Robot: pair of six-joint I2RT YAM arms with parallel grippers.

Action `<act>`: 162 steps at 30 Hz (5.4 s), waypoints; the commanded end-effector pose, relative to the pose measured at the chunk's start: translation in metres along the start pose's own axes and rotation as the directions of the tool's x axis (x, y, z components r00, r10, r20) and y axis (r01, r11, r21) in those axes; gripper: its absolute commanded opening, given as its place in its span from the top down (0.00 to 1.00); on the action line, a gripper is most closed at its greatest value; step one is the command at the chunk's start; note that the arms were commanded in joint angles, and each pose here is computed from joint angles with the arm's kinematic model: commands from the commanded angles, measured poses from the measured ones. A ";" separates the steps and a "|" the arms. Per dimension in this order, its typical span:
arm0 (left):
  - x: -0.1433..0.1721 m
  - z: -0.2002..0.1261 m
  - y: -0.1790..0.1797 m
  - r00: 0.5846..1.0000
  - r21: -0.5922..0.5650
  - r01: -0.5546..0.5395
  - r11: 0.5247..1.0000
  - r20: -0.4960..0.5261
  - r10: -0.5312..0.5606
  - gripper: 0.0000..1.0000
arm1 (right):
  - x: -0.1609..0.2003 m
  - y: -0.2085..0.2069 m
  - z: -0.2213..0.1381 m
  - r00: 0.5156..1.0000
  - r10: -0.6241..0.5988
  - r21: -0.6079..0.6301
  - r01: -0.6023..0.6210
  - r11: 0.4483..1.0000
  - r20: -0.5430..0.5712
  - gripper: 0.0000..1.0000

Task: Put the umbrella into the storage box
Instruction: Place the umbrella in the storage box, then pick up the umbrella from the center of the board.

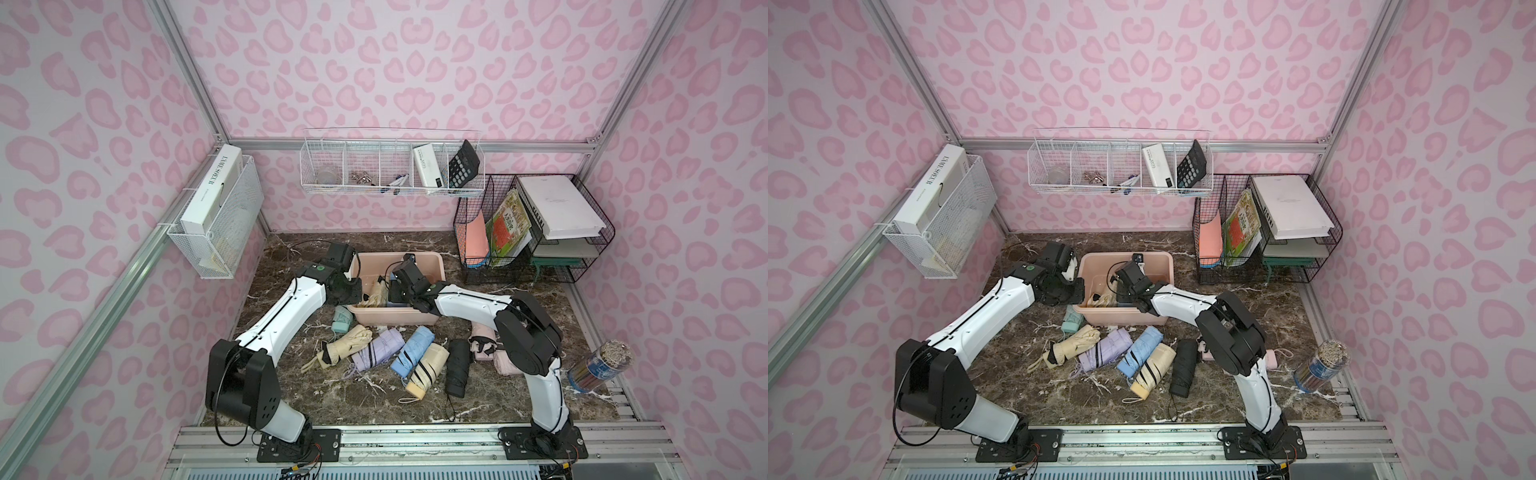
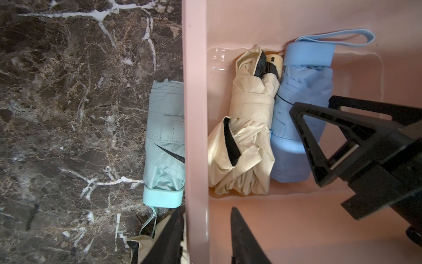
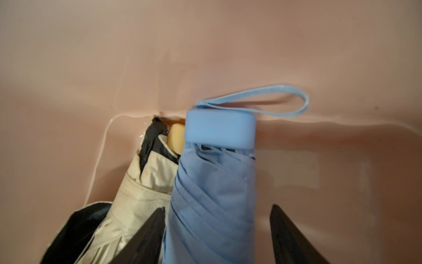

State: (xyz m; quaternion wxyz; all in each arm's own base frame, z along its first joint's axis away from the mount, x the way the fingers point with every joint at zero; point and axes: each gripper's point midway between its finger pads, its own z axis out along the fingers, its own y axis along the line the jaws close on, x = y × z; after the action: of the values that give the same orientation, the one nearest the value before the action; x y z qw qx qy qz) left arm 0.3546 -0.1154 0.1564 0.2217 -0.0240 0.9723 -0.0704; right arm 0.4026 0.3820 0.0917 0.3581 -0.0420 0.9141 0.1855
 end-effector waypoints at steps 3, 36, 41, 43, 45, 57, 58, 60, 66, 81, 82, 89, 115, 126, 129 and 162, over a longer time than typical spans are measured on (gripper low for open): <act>-0.006 -0.010 0.001 0.999 -0.005 0.019 1.000 0.038 -0.019 0.55 | -0.023 0.007 -0.026 0.996 0.000 -0.024 0.002 1.000 0.087 0.23; 0.080 -0.149 0.108 0.712 -0.091 0.653 0.751 0.410 -0.570 0.26 | -0.006 0.027 -0.213 0.858 -0.314 -0.215 0.423 0.880 0.406 0.24; 0.125 -0.123 0.113 0.624 -0.089 0.767 0.635 0.332 -0.708 0.25 | -0.001 0.016 -0.218 0.863 -0.311 -0.202 0.414 0.888 0.398 0.25; 0.136 -0.110 0.110 0.585 -0.081 0.804 0.589 0.290 -0.758 0.24 | 0.000 0.014 -0.218 0.864 -0.313 -0.198 0.412 0.889 0.394 0.25; 0.140 -0.100 0.104 0.558 -0.065 0.825 0.562 0.254 -0.790 0.24 | 0.001 0.013 -0.219 0.864 -0.312 -0.197 0.412 0.890 0.394 0.25; 0.147 -0.033 0.062 0.325 0.010 0.946 0.325 0.024 -0.945 0.08 | 0.011 0.004 -0.225 0.866 -0.320 -0.188 0.413 0.891 0.384 0.25; 0.146 -0.028 0.059 0.300 0.012 0.954 0.300 0.008 -0.954 0.07 | 0.011 0.004 -0.226 0.866 -0.323 -0.188 0.415 0.890 0.383 0.25; 0.146 -0.021 0.055 0.265 0.007 0.964 0.265 -0.010 -0.964 0.04 | 0.013 0.002 -0.227 0.865 -0.328 -0.184 0.419 0.889 0.380 0.25; 0.140 -0.005 0.052 0.196 0.016 0.980 0.196 -0.015 -0.980 0.02 | 0.013 0.001 -0.229 0.864 -0.329 -0.180 0.419 0.890 0.381 0.26; 0.135 0.034 0.048 0.025 -0.028 0.999 0.025 -0.006 -1.000 0.12 | 0.016 0.007 -0.228 0.866 -0.335 -0.188 0.423 0.886 0.371 0.26; 0.137 0.036 0.049 0.012 -0.039 0.999 0.012 -0.003 -1.000 0.13 | 0.015 0.008 -0.228 0.866 -0.334 -0.188 0.423 0.887 0.373 0.26; 0.143 0.048 0.052 -0.030 -0.063 0.998 -0.031 0.013 -0.999 0.23 | 0.016 0.008 -0.229 0.867 -0.331 -0.185 0.419 0.889 0.372 0.27; 0.167 0.057 0.066 -0.054 -0.118 0.991 -0.062 0.071 -0.996 0.70 | 0.021 0.014 -0.231 0.868 -0.329 -0.183 0.416 0.891 0.373 0.27; 0.158 0.000 0.099 0.108 -0.085 0.992 0.090 0.236 -0.966 0.99 | 0.020 0.018 -0.233 0.869 -0.314 -0.198 0.409 0.891 0.384 0.27; 0.138 -0.025 0.104 0.236 -0.057 0.972 0.229 0.281 -0.930 1.00 | 0.020 0.022 -0.233 0.870 -0.312 -0.214 0.411 0.886 0.382 0.27; -0.044 -0.097 -0.126 0.960 0.187 -0.216 0.958 0.219 0.173 1.00 | -0.057 -0.071 -0.208 0.979 -0.151 -0.147 0.171 0.974 0.135 0.26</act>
State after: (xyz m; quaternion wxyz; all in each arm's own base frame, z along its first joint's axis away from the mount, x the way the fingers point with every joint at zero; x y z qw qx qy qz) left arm 0.3453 -0.2072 0.2807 0.3191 0.0253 0.9350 -0.1527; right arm 0.3248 0.2414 0.2485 0.4294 -0.1404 0.8644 0.2205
